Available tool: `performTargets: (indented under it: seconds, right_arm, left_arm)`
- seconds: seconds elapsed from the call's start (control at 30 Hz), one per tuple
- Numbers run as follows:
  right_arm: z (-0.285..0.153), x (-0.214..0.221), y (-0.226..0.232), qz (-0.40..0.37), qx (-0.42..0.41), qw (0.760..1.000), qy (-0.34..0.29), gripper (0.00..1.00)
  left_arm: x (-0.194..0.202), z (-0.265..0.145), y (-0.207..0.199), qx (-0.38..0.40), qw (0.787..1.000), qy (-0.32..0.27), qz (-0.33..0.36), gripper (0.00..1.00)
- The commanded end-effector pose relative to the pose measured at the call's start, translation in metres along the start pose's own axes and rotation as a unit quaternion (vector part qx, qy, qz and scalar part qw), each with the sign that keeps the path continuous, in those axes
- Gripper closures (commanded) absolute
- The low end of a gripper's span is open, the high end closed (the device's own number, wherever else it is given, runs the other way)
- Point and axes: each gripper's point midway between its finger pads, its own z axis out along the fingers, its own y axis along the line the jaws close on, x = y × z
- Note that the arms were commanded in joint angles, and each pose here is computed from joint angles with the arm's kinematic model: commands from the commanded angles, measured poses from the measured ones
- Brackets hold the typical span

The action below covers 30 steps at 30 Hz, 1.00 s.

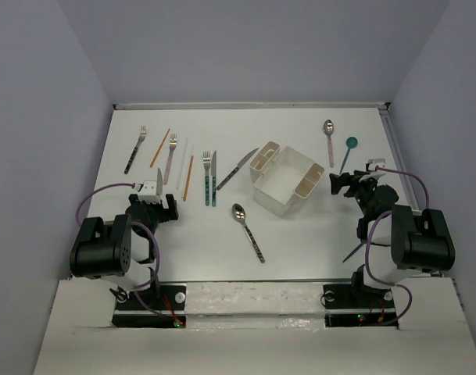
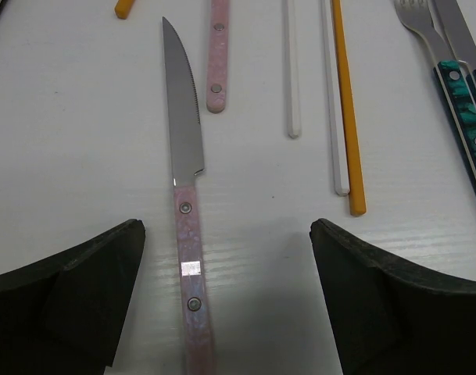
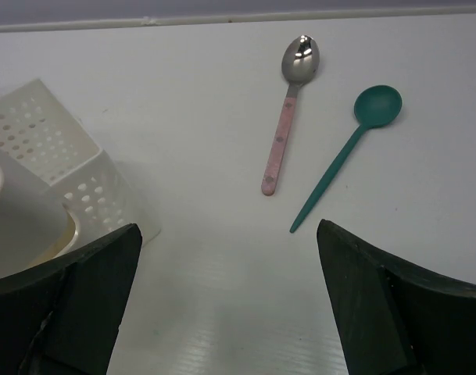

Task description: Sort the eating utensils into containers

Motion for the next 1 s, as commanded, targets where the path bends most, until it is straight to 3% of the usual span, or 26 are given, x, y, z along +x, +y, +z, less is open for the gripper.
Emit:
performTargets:
  seconds: [0.0, 0.13, 0.33, 0.5, 0.53, 0.6, 0.67, 0.7, 0.77, 0.97]
  right_arm:
    - [0.01, -0.021, 0.0, -0.02, -0.005, 0.999, -0.029, 0.0]
    - [0.007, -0.021, 0.002, -0.019, -0.007, 0.999, -0.031, 0.0]
    - [-0.001, -0.044, -0.013, 0.005, 0.055, 0.997, -0.048, 0.0]
    - [0.0, -0.123, -0.037, 0.074, 0.154, 0.984, -0.058, 0.0]
    - [0.001, -0.136, -0.038, 0.076, 0.159, 0.983, -0.056, 0.0]
    - [0.012, -0.167, -0.033, 0.054, 0.14, 0.988, -0.043, 0.0]
    - [0.02, -0.169, -0.023, 0.046, 0.108, 0.993, 0.0, 0.0]
    - [0.026, -0.199, -0.019, 0.043, 0.099, 0.994, -0.015, 0.01]
    - [0.033, -0.193, -0.015, 0.064, 0.086, 0.994, 0.021, 0.02]
    - [0.043, -0.222, 0.002, 0.08, 0.04, 0.996, 0.016, 0.07]
  left_arm:
    - [-0.162, -0.05, -0.01, 0.003, 0.935, -0.35, 0.061, 0.01]
    - [-0.162, -0.05, -0.009, 0.001, 0.935, -0.35, 0.061, 0.01]
    - [-0.163, -0.051, -0.012, 0.007, 0.933, -0.352, 0.072, 0.01]
    - [-0.177, -0.043, -0.005, 0.011, 0.932, -0.356, 0.067, 0.01]
    - [-0.17, -0.036, 0.002, 0.01, 0.942, -0.331, 0.054, 0.01]
    - [-0.18, -0.043, 0.013, 0.012, 0.939, -0.343, 0.019, 0.01]
    - [-0.185, -0.052, 0.009, 0.023, 0.934, -0.355, 0.024, 0.01]
    - [-0.187, -0.053, 0.007, 0.026, 0.933, -0.358, 0.026, 0.01]
    - [-0.188, -0.052, 0.008, 0.028, 0.934, -0.356, 0.025, 0.01]
    - [-0.198, -0.051, 0.015, 0.042, 0.935, -0.352, 0.014, 0.01]
